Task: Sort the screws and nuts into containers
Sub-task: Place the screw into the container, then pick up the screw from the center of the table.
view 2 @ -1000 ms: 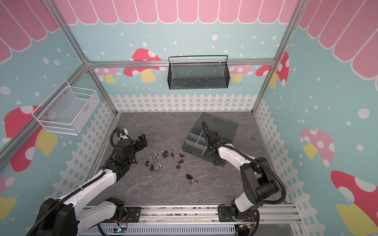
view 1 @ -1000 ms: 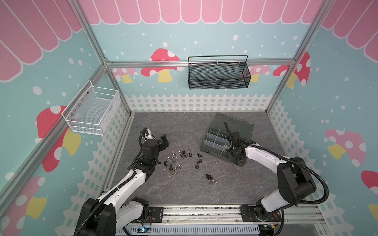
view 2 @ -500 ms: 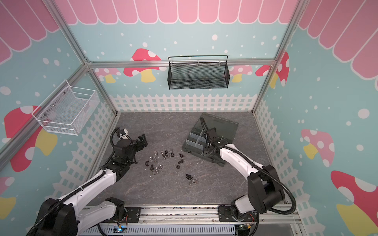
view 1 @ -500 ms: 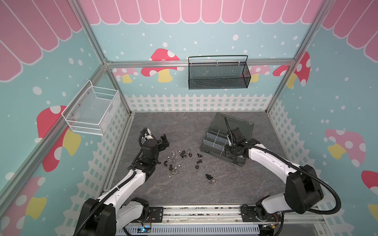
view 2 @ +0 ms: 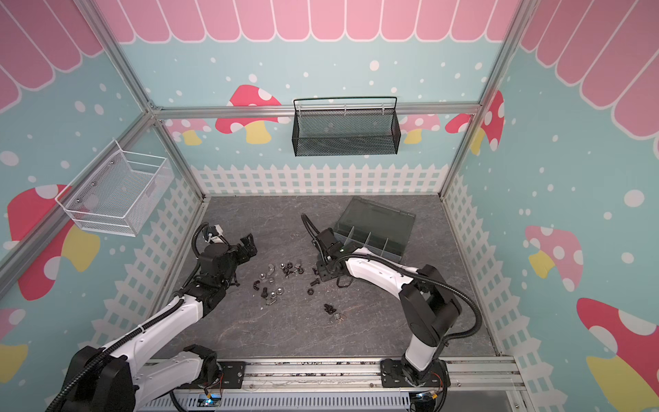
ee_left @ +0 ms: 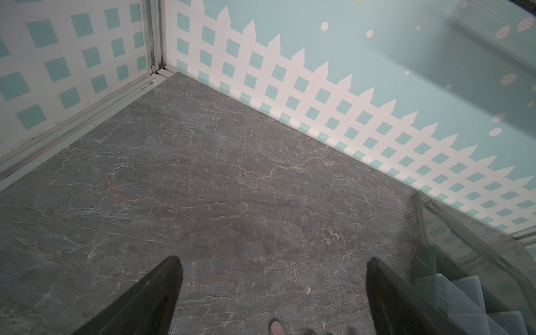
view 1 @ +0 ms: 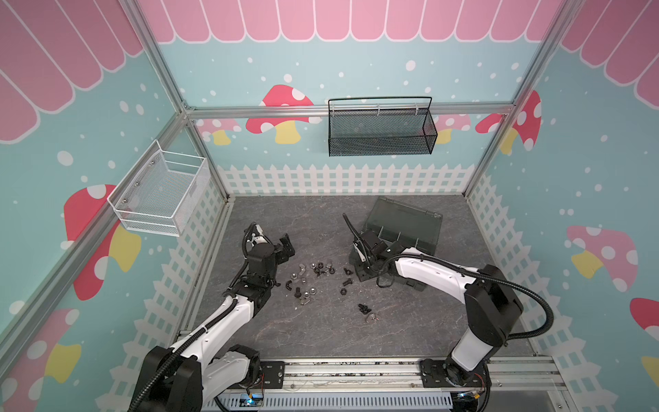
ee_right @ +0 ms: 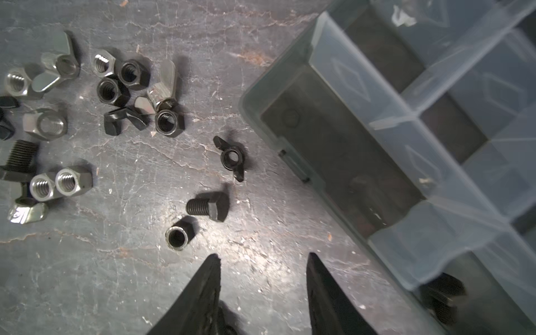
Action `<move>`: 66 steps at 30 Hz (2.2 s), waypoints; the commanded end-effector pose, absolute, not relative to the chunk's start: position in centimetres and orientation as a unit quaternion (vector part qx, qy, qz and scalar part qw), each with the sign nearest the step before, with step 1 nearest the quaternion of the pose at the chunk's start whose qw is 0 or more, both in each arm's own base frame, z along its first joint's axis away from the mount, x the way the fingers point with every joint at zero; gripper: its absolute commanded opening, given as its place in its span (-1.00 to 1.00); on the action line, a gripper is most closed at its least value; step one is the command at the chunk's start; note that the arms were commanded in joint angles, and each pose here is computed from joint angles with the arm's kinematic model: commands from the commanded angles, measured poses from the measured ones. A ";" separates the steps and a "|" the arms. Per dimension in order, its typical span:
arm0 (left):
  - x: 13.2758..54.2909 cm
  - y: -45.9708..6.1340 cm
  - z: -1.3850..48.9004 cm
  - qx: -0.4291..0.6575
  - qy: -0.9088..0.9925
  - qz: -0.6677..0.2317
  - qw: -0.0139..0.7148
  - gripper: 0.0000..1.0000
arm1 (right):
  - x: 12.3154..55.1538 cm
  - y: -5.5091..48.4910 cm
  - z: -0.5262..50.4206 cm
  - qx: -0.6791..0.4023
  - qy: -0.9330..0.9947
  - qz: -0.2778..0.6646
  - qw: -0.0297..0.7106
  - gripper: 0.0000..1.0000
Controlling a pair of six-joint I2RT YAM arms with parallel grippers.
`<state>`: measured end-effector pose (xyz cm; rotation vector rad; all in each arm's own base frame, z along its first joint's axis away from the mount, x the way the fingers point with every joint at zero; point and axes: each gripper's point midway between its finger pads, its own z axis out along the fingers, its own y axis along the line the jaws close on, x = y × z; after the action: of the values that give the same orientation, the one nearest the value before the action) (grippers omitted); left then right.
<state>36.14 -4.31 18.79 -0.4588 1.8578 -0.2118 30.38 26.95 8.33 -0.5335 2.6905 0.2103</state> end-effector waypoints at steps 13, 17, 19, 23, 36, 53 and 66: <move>35.4 -3.5 18.4 -0.209 0.789 -0.077 0.572 0.99 | 32.1 30.4 3.8 -0.179 0.969 0.023 0.166 0.21; 35.4 -3.5 18.5 -0.209 0.788 -0.075 0.574 0.99 | 31.7 29.8 2.7 -0.184 0.970 0.004 0.156 0.23; 35.4 -3.5 18.5 -0.210 0.787 -0.076 0.575 0.99 | 31.3 29.6 2.2 -0.188 0.971 -0.004 0.147 0.25; 35.4 -3.5 18.4 -0.211 0.788 -0.078 0.573 0.99 | 30.3 29.0 1.8 -0.196 0.971 -0.018 0.137 0.30; 35.6 -3.8 18.5 -0.213 0.786 -0.087 0.573 0.99 | 27.4 27.0 1.0 -0.197 0.974 -0.021 0.107 0.10; 35.2 -3.5 18.7 -0.214 0.784 -0.084 0.576 0.99 | 27.1 28.7 1.1 -0.216 0.970 0.026 0.107 -1.00; 35.3 -3.7 19.5 -0.214 0.779 -0.093 0.583 0.99 | 29.4 26.2 8.4 -0.192 0.963 0.006 0.189 -1.00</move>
<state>35.51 -3.71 19.42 -0.4751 1.8262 -0.1997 29.01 27.98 6.62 -0.5751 2.7280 0.0805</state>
